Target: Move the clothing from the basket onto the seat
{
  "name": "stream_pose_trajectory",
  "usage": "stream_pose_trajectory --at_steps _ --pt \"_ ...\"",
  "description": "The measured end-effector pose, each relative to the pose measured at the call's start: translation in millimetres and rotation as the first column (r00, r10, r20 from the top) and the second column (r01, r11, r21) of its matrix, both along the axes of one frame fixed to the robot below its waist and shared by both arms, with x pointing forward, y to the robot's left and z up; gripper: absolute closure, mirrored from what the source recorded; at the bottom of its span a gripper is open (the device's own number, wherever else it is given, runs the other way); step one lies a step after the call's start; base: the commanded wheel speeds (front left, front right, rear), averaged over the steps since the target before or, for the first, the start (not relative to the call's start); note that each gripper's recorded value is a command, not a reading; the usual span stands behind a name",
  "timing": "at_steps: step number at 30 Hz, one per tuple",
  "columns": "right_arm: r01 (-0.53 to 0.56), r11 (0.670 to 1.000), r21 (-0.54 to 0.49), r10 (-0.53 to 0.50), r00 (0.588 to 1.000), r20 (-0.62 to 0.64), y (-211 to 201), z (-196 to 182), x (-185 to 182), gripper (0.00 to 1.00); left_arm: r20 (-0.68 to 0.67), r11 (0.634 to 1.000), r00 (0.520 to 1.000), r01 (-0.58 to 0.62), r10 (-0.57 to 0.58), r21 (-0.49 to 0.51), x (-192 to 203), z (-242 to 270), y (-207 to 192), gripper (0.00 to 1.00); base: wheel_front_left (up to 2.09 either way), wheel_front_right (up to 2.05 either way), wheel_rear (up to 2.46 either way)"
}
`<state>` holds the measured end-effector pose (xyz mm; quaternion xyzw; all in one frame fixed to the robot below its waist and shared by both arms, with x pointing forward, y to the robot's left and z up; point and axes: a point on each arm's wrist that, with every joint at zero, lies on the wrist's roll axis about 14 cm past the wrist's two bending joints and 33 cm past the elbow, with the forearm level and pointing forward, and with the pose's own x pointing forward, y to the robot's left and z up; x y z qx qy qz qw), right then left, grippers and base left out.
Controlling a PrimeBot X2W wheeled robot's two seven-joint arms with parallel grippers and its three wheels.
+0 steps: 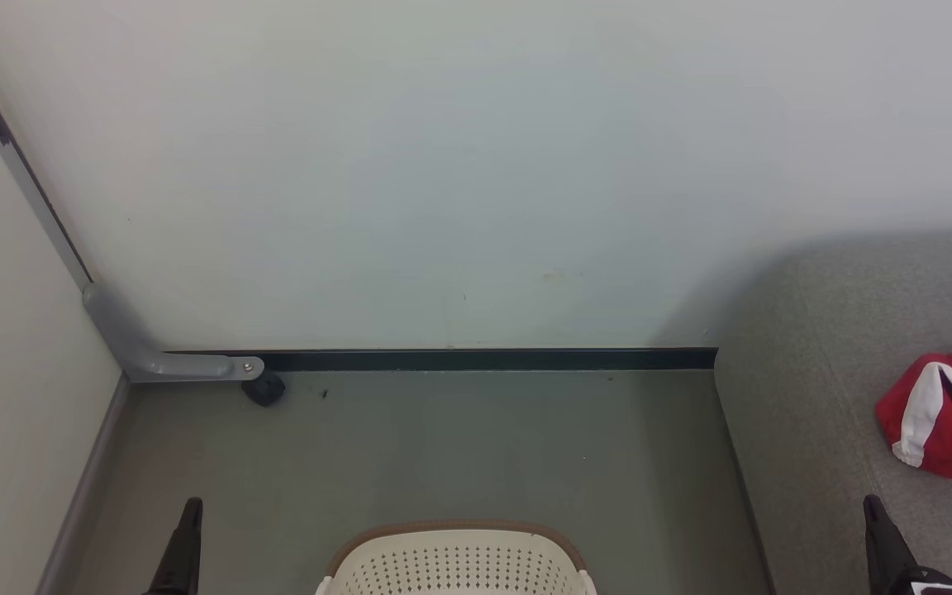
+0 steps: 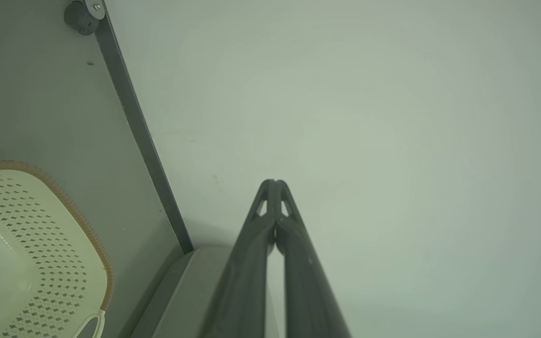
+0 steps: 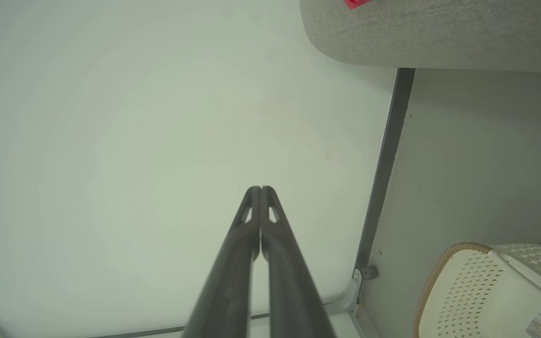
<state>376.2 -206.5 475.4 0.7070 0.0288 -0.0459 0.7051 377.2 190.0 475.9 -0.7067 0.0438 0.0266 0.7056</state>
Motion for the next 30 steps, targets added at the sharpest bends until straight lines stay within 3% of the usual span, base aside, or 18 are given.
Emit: stream_pose_trajectory --at_steps 30 --pt "0.0 1.0 0.0 0.0 1.0 0.002 0.1 0.7 0.5 1.0 0.0 1.0 1.0 0.0 0.0 -0.001 0.0 0.0 -0.1 1.0 0.0 0.0 0.0"
